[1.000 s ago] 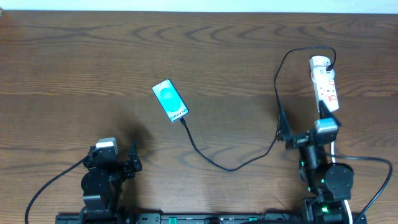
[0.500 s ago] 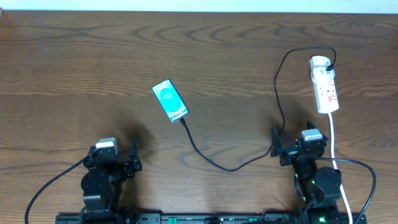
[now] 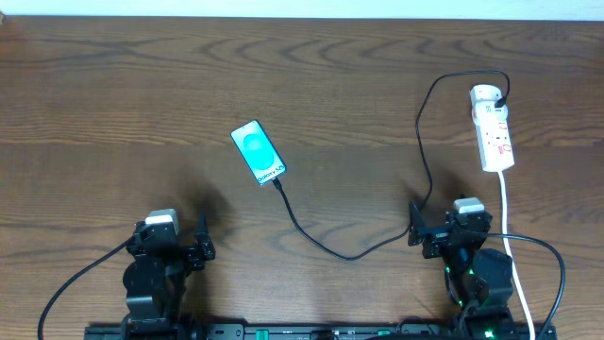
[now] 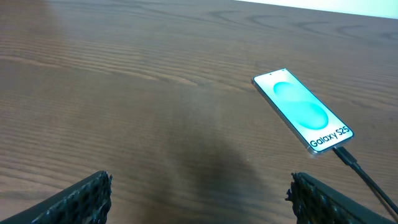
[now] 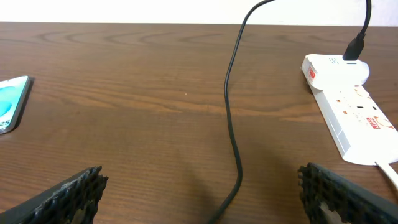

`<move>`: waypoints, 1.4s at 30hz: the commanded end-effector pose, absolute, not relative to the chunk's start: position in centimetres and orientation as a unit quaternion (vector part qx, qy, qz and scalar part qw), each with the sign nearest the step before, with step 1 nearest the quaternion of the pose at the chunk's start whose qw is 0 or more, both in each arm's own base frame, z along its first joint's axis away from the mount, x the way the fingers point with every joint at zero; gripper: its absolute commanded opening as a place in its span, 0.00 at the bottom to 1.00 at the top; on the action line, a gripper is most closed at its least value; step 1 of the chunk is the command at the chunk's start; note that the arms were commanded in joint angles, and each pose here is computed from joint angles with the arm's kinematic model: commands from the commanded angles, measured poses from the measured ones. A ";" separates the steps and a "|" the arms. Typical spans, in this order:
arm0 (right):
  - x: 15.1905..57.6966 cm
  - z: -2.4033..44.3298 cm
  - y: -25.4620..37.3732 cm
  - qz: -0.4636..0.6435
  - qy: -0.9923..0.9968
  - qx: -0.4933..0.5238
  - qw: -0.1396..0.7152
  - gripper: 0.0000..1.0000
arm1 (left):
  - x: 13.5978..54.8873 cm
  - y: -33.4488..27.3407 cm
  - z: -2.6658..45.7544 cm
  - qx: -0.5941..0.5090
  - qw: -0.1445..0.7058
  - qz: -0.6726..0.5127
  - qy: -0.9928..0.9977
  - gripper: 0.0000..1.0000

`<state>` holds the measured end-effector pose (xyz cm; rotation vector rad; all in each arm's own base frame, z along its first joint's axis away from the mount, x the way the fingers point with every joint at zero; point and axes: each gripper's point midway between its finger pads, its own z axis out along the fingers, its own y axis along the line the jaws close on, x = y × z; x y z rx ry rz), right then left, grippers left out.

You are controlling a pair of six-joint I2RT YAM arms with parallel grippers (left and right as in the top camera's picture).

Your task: Plug charger to phone and switch on socket

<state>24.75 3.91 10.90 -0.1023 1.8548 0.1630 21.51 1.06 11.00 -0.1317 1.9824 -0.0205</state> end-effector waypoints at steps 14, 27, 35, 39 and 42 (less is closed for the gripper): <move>24.8 10.8 3.3 0.082 0.801 0.002 0.593 0.99 | 21.3 1.0 10.1 -0.047 0.535 -0.005 0.843 0.92; 24.8 10.8 3.3 0.082 0.800 0.000 0.594 0.99 | 21.3 1.0 10.1 -0.047 0.535 -0.005 0.843 0.92; 24.8 10.8 3.3 0.082 0.800 0.000 0.594 0.99 | 21.3 1.0 10.1 -0.047 0.535 -0.005 0.843 0.92; 24.8 10.8 3.3 0.082 0.800 0.000 0.594 0.99 | 21.3 1.0 10.1 -0.047 0.535 -0.005 0.843 0.92; 24.8 10.9 3.3 0.082 0.800 0.000 0.594 0.99 | 21.3 1.0 10.1 -0.047 0.535 -0.005 0.843 0.92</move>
